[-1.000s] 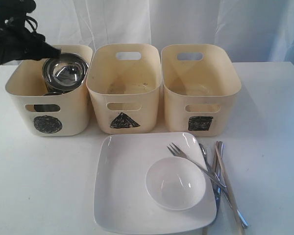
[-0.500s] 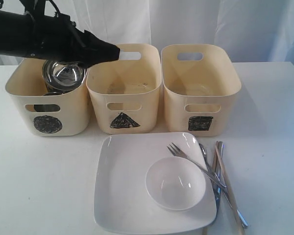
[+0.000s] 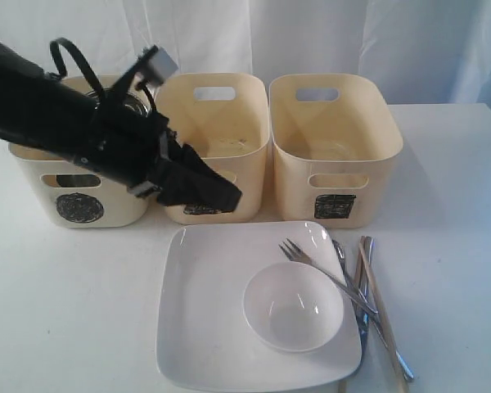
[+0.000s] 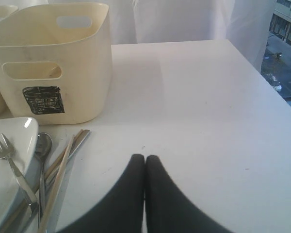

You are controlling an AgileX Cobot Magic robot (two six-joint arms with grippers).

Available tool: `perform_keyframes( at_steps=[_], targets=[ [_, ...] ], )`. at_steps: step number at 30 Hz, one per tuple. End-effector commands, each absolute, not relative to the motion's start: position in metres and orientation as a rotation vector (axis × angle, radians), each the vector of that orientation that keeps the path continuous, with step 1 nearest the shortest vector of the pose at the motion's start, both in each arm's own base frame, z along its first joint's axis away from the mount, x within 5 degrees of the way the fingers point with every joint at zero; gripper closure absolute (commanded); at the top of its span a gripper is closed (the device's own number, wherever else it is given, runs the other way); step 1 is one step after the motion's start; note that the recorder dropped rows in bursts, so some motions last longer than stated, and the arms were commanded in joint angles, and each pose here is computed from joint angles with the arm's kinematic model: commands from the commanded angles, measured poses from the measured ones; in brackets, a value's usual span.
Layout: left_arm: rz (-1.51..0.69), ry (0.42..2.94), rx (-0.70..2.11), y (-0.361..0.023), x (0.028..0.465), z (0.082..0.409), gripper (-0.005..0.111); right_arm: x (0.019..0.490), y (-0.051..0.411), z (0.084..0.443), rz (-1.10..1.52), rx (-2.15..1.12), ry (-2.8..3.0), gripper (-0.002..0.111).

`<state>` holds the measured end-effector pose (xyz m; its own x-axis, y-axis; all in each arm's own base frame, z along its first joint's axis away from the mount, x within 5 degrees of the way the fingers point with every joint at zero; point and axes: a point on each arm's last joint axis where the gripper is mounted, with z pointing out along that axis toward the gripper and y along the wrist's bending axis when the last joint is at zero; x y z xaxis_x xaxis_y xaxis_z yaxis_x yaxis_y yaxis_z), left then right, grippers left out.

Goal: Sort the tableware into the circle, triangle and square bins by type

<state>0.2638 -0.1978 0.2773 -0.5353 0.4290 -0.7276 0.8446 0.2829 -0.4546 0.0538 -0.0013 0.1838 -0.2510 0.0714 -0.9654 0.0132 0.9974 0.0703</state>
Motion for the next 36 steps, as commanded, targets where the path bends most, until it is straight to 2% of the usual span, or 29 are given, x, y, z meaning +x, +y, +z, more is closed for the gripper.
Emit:
perform_keyframes(
  at_steps=[1,8,16,23,36],
  targets=[
    [-1.168,2.141,1.24,-0.217,0.254,0.255,0.05,0.054,-0.001,0.183,0.051,0.056,1.816,0.108],
    [-1.092,2.2,1.288,-0.237,0.254,0.227,0.05,0.054,-0.001,0.183,0.051,0.056,1.816,0.108],
    [-0.954,2.265,1.202,-0.238,0.27,0.206,0.05,0.054,-0.001,0.183,0.051,0.056,1.816,0.108],
    [-0.936,2.318,1.2,-0.239,0.275,0.186,0.05,0.054,-0.001,0.183,0.051,0.056,1.816,0.108],
    [-0.967,2.363,1.178,-0.242,0.276,0.173,0.05,0.054,-0.001,0.183,0.051,0.056,1.816,0.108]
  ],
)
